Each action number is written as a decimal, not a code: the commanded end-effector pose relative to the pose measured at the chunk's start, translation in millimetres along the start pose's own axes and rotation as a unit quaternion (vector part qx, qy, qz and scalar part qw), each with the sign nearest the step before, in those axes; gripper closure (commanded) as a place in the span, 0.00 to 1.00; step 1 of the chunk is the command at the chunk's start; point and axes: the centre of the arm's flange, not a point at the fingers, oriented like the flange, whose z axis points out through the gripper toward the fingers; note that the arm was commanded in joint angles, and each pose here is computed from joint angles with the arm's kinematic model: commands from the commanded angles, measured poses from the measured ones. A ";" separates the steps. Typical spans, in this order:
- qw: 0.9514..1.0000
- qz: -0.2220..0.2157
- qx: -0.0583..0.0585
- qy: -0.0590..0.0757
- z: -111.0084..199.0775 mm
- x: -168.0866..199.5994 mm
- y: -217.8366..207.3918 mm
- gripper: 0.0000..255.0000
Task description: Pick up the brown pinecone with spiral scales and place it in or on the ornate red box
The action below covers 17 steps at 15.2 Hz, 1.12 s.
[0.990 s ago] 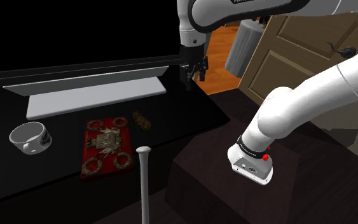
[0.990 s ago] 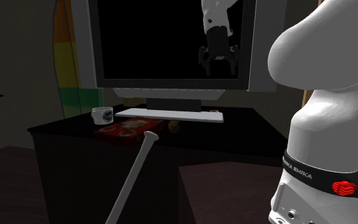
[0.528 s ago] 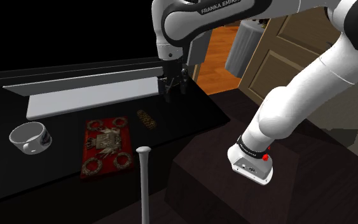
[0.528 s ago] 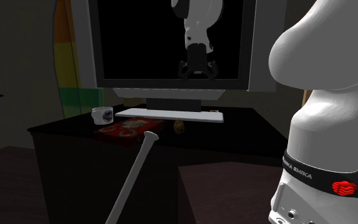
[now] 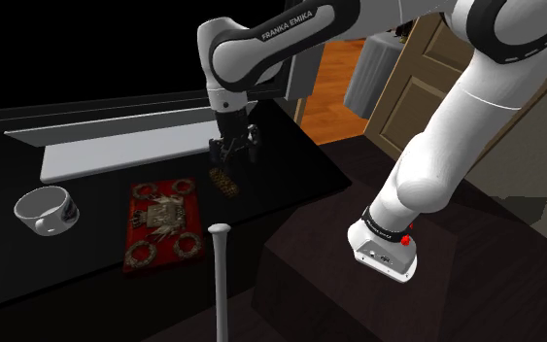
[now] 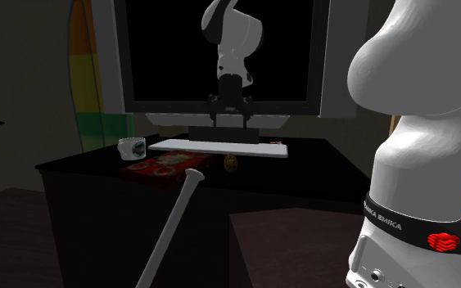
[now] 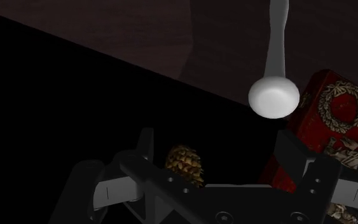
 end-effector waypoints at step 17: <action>1.000 0.000 0.001 -0.001 38.4 1.7 -3.1 1.00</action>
